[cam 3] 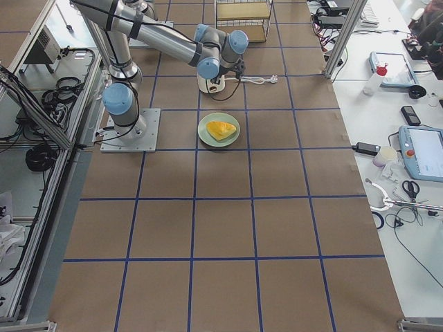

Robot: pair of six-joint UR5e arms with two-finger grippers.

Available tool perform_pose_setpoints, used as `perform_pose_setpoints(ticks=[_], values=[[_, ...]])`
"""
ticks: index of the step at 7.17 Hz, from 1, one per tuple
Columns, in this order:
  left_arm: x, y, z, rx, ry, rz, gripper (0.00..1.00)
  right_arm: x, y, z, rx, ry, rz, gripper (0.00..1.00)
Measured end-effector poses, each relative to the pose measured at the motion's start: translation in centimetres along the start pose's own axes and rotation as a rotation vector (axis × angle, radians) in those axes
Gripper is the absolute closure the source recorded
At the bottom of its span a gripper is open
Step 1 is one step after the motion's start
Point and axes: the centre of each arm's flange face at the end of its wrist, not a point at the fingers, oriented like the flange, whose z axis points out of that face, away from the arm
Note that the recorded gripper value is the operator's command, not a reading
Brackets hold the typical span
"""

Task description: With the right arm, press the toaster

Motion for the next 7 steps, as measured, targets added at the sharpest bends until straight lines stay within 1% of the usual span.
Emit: perform_pose_setpoints(ticks=[5, 6, 7], values=[[0.0, 0.0, 0.0, -0.001, 0.000, 0.000, 0.00, 0.8, -0.8, 2.4, -0.056, -0.001, 0.016, 1.00], [0.0, 0.0, 0.0, -0.001, 0.000, 0.000, 0.00, 0.8, -0.9, 2.4, -0.056, 0.000, 0.022, 1.00], [0.0, 0.0, 0.0, -0.001, 0.000, 0.000, 0.00, 0.6, -0.9, 1.8, -0.043, 0.007, 0.038, 1.00]])
